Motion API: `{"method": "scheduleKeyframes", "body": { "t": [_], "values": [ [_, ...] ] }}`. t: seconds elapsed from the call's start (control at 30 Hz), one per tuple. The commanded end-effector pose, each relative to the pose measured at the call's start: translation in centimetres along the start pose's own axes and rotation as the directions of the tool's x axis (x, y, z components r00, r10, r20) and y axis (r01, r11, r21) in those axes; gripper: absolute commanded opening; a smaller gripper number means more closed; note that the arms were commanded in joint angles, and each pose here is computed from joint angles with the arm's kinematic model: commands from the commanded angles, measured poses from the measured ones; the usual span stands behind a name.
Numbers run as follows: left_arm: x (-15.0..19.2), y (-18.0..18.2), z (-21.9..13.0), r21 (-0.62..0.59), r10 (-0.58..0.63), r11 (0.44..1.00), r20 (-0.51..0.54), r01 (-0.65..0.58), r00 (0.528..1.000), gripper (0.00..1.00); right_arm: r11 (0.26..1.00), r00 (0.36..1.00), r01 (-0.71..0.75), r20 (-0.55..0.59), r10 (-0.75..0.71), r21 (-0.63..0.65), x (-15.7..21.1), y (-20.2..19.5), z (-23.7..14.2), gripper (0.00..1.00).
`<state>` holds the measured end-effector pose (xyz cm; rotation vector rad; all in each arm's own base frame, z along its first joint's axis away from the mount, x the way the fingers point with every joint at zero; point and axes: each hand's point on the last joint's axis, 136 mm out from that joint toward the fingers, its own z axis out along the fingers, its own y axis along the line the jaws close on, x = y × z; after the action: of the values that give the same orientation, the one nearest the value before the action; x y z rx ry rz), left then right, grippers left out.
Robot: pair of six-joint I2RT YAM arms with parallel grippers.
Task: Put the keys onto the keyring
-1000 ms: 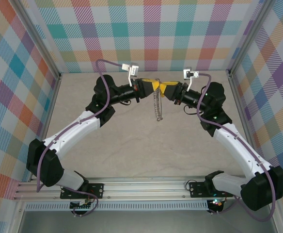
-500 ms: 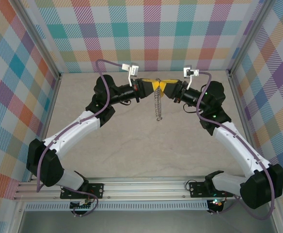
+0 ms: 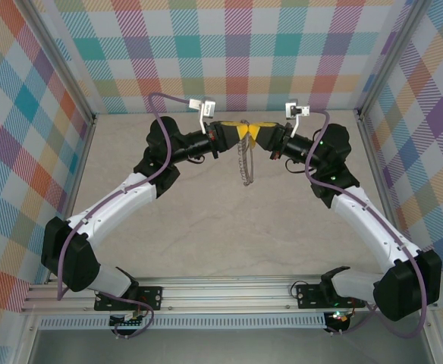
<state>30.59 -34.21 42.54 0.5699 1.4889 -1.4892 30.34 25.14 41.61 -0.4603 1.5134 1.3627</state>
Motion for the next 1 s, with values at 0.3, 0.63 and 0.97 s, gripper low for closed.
{"method": "scheduleKeyframes", "body": {
  "t": [0.3, 0.63, 0.97],
  "values": [
    [-0.63, -3.08, -0.07, 0.091, 0.057, 0.994, 0.009, -0.058, 0.998, 0.0, 0.998, 0.999, 0.046, -0.005, -0.046, -0.046, -0.46, 1.51, -0.08, 0.0],
    [-0.64, -2.8, -0.11, 0.071, 0.057, 0.996, 0.011, -0.057, 0.998, 0.0, 0.997, 0.998, 0.056, -0.002, -0.056, -0.045, -0.5, 1.51, -0.59, 0.0],
    [-1.03, -2.15, -0.26, 0.002, 0.079, 0.997, -0.005, -0.079, 0.997, 0.21, 0.995, 0.994, 0.074, -0.077, -0.079, -0.059, 0.23, 1.52, -0.68, 0.0]
  ]
}}
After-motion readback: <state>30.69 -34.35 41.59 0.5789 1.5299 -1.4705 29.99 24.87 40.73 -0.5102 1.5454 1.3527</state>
